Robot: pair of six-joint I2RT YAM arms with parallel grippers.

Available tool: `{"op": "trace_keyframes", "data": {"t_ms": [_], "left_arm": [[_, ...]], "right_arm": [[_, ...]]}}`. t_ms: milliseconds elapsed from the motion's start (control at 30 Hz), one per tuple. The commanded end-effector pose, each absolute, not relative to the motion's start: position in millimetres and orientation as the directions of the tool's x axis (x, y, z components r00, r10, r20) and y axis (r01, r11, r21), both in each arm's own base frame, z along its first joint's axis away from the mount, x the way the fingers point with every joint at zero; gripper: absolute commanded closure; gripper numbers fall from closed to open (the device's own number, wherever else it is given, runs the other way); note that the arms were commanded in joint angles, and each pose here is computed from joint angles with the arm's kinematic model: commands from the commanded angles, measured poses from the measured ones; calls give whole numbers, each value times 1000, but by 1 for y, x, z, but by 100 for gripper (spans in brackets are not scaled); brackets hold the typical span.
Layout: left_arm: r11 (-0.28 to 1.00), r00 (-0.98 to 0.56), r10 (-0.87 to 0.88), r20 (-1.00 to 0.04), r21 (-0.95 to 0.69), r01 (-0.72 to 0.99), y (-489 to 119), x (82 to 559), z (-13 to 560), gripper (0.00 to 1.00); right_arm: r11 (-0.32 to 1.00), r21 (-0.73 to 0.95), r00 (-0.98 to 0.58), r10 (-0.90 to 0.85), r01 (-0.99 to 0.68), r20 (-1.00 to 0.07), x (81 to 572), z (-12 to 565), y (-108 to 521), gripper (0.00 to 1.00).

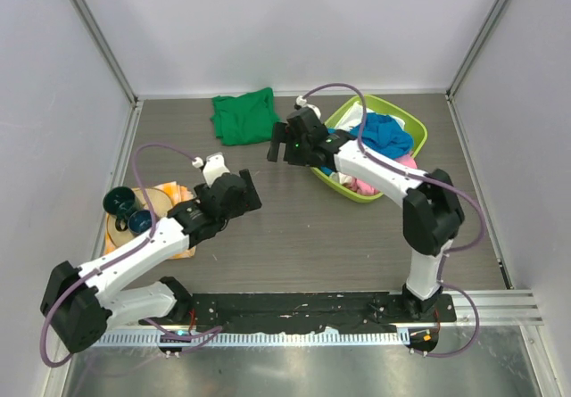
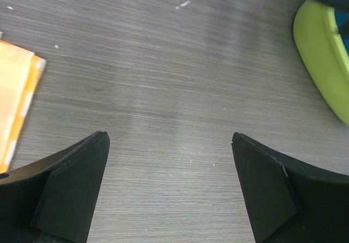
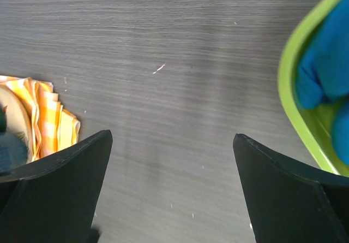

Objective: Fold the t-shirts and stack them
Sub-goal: Grab the tshirt from the pile

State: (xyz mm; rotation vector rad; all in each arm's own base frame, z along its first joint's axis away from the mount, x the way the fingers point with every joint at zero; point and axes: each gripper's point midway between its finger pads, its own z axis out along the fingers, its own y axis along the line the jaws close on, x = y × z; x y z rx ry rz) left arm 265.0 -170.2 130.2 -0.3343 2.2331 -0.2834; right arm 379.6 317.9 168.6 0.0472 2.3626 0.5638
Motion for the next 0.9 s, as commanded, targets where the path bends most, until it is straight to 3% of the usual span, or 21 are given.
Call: {"op": "trace_keyframes", "data": {"t_ms": [0, 467, 867], "left_arm": [[925, -508, -381, -773, -325, -199, -144, 263, 156, 0], [929, -500, -370, -783, -313, -198, -140, 264, 157, 0], [935, -508, -353, -785, -297, -191, -143, 268, 151, 0]], "right_arm": [[857, 487, -734, 221, -169, -643, 409, 171, 355, 0], [854, 472, -725, 182, -218, -665, 478, 106, 410, 0], [956, 289, -731, 164, -46, -662, 489, 71, 318, 0]]}}
